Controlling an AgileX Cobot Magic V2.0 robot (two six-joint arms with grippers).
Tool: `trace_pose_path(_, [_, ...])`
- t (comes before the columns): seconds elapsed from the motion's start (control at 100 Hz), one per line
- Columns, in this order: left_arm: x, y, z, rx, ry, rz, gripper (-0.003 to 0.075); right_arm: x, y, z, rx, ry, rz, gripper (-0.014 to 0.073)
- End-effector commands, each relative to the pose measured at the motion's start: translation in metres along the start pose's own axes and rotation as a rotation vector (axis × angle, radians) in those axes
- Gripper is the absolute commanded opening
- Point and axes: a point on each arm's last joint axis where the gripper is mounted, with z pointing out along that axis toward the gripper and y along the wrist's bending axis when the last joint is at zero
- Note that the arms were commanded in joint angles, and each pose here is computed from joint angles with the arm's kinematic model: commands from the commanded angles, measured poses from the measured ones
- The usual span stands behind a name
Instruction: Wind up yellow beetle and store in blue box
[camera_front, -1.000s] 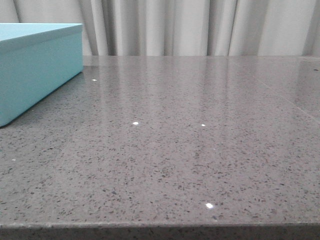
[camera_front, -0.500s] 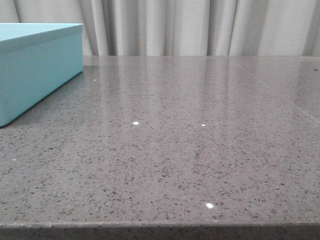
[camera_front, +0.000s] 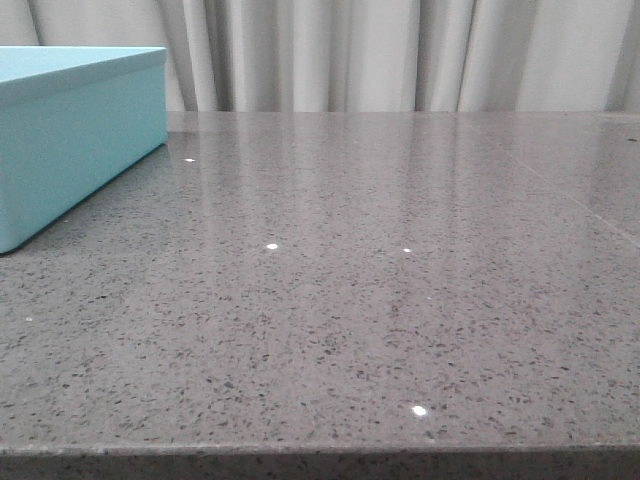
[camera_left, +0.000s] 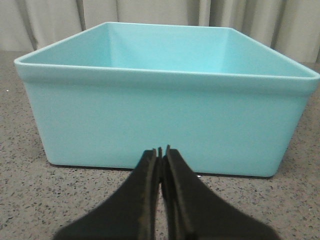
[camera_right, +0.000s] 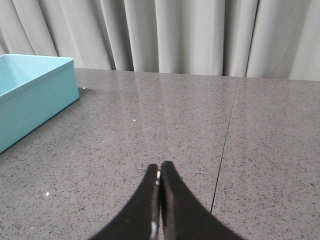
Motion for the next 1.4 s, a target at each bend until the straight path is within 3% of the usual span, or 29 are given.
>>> trace_pose_path(0.0, [-0.001,0.0,-0.002,0.005,-0.089,-0.012,-0.0019,-0.013,0.002,-0.001,-0.016,-0.094,-0.031,-0.0067])
trace_pose_path(0.13, [-0.001,0.0,-0.002,0.005,-0.089,-0.012,-0.0019,0.0,-0.003,0.003,0.017,-0.11,-0.036,-0.0067])
trace_pose_path(0.46, [-0.001,0.0,-0.001,0.005,-0.087,-0.012,-0.0019,0.04,-0.018,-0.012,0.137,-0.318,-0.09,-0.0067])
trace_pose_path(0.91, [-0.001,0.0,-0.001,0.005,-0.087,-0.012,-0.0019,0.098,-0.037,-0.021,0.343,-0.263,-0.074,-0.0067])
trace_pose_path(1.39, [-0.001,0.0,-0.001,0.005,-0.087,-0.012,-0.0019,0.111,-0.038,-0.023,0.365,-0.157,-0.052,-0.0067])
